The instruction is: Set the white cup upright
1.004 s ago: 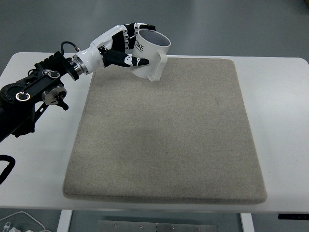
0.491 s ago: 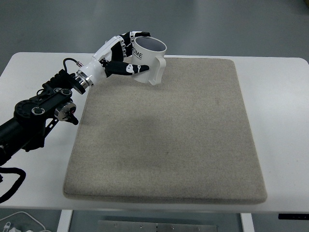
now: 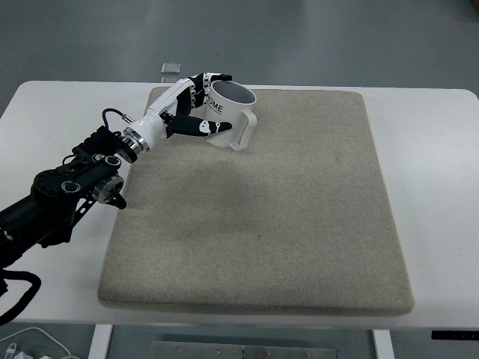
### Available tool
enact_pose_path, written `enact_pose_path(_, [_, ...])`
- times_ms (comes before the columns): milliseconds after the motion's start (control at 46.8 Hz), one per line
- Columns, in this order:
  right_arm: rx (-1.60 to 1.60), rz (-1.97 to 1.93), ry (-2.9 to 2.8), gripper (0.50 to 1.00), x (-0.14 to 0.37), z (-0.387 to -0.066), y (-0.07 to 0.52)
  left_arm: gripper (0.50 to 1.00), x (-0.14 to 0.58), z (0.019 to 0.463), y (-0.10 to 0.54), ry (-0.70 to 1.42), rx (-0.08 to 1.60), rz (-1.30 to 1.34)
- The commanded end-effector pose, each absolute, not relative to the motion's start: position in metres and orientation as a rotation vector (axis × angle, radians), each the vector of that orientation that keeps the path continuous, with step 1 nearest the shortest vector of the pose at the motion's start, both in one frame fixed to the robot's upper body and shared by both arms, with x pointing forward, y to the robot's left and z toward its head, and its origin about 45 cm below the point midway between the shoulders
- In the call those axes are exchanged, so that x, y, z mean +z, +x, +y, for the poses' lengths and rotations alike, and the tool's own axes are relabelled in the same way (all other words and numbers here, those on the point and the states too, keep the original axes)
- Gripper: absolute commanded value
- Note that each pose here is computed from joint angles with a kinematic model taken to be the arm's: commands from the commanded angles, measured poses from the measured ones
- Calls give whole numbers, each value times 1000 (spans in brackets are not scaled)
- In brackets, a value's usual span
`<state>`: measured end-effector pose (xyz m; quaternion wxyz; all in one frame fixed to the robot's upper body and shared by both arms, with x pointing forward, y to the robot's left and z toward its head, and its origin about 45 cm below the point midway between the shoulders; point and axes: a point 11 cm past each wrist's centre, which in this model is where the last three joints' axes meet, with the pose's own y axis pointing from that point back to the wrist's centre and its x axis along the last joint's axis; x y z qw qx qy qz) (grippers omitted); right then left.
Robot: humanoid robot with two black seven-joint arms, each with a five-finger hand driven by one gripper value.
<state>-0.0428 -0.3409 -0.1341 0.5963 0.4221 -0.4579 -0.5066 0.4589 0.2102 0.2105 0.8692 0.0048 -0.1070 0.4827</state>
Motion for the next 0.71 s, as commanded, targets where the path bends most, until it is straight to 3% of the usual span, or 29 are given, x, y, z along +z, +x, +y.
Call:
enact_pose_path(0, [-1176, -1063, 980, 930, -134, -341, -43, 500, 206, 206, 459, 16, 1022, -222])
enact_pose_path(684, [-1177, -1064, 979, 930, -134, -341, -43, 500, 181, 200, 453, 88, 1040, -223])
